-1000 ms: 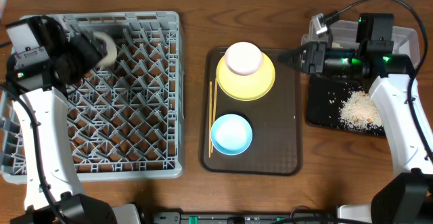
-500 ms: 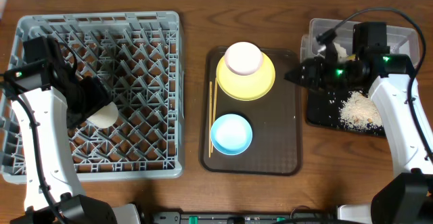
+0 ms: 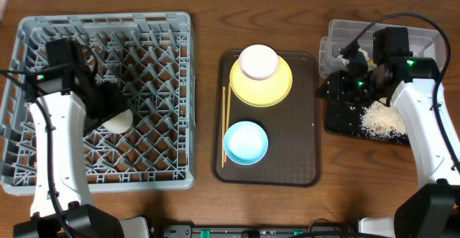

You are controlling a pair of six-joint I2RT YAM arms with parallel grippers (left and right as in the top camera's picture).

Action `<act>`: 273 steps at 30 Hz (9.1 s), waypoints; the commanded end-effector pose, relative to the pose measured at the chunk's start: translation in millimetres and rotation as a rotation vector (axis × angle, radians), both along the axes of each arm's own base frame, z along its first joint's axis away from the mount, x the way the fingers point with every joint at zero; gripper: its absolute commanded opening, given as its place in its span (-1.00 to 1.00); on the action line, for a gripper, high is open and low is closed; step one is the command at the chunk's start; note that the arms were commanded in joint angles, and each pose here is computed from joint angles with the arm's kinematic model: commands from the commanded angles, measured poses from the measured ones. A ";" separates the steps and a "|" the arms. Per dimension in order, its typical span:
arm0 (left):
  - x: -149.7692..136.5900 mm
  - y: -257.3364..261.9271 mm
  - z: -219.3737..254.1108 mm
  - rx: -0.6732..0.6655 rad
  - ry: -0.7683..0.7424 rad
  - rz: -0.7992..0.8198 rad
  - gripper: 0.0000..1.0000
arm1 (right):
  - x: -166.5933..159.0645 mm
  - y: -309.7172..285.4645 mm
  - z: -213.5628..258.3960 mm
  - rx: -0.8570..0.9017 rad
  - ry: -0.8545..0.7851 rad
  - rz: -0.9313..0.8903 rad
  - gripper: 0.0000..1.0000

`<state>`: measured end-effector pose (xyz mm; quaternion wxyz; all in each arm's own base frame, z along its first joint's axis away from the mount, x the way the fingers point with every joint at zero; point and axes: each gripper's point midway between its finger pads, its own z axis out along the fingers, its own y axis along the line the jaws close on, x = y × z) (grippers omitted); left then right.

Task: Sort waste into correct bins and load items into the dishwasher

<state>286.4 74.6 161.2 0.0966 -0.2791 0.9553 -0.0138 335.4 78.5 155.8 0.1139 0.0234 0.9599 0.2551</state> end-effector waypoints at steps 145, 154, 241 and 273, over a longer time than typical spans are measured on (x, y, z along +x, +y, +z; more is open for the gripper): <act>59.2 -269.7 79.0 -0.294 -0.377 -0.931 -0.88 | -42.8 -118.1 -9.1 -0.532 0.165 -0.299 0.85; 115.9 -179.4 109.0 -0.638 -0.604 -0.757 -0.88 | -42.9 -118.1 -9.1 -0.532 0.165 -0.299 0.85; 110.2 -100.8 77.1 -0.222 -0.459 -0.556 0.50 | -46.6 -119.8 -9.5 -0.543 0.180 -0.302 0.87; 138.8 -367.8 -125.7 -0.078 -0.312 -1.134 0.61 | -50.2 -119.5 -9.9 -0.545 0.194 -0.298 0.93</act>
